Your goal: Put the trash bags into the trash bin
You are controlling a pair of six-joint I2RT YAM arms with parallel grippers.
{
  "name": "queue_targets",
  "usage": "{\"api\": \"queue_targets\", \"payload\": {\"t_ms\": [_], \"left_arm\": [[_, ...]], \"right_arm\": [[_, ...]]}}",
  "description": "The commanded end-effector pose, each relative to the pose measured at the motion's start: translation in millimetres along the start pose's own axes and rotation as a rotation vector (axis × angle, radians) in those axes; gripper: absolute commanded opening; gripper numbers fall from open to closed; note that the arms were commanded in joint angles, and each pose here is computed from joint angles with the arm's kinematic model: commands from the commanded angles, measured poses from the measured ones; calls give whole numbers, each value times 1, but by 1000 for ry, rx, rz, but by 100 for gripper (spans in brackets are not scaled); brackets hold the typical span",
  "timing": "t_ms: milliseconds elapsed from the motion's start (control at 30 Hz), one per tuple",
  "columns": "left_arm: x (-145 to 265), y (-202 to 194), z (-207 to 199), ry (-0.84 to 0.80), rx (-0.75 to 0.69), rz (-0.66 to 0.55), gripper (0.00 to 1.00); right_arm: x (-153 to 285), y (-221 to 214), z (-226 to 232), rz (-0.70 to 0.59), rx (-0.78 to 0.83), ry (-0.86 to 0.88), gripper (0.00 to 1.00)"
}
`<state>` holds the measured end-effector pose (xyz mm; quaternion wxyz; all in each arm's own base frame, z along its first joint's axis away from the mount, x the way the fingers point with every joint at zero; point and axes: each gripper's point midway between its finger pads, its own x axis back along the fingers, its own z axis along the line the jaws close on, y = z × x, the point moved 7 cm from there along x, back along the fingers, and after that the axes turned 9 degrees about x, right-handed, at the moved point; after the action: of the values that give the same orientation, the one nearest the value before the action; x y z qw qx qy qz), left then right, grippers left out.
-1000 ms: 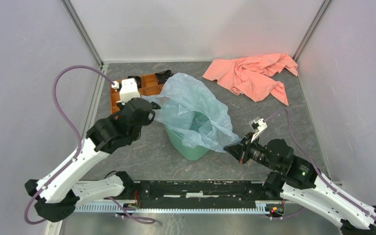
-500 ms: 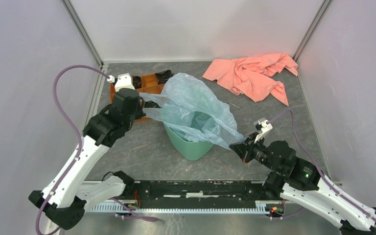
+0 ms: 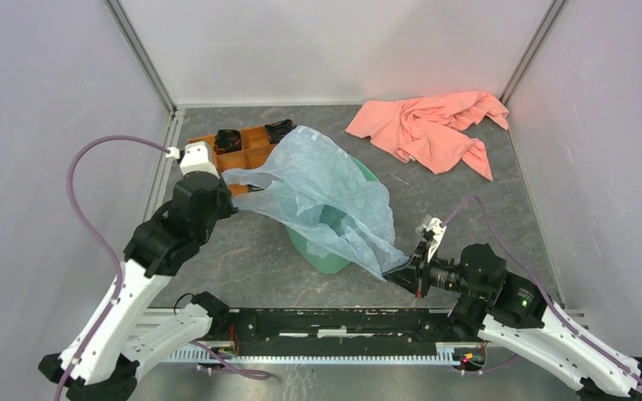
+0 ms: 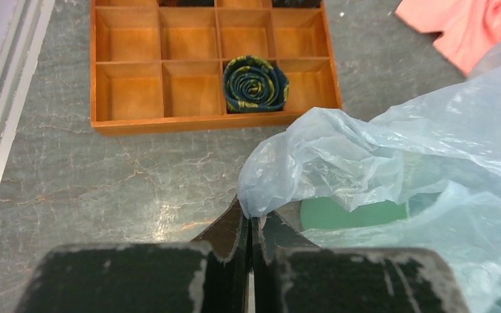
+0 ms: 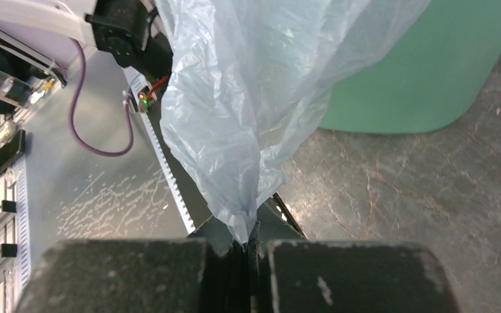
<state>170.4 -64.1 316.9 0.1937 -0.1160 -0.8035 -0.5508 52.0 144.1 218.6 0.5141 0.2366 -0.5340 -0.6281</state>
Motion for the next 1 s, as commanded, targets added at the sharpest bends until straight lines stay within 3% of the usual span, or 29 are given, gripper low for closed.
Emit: {"api": "queue_targets", "payload": {"t_ms": [0, 167, 333, 433, 533, 600, 767, 967], "left_arm": [[-22, -8, -5, 50, -42, 38, 2], [-30, -14, 2, 113, -54, 20, 2], [-50, -14, -21, 50, -33, 27, 2], [-68, -18, -34, 34, -34, 47, 2], [-85, -28, -40, 59, -43, 93, 2], [-89, -34, -43, 42, -39, 121, 2], [-82, -48, -39, -36, 0, 135, 7], [-73, -48, -35, -74, -1, 122, 12]], "right_arm": [[0, -17, -6, 116, -28, -43, 0], [7, -15, -20, 105, -49, -214, 0], [-9, -4, -51, -86, -144, -477, 3], [-32, -5, -69, -228, -76, -521, 10], [-36, -12, -93, -238, -37, -700, 12], [-35, -12, -96, -188, 14, -735, 23], [-25, 3, -78, -42, 117, -622, 53], [5, 45, -40, -82, 188, -409, 76]]}}
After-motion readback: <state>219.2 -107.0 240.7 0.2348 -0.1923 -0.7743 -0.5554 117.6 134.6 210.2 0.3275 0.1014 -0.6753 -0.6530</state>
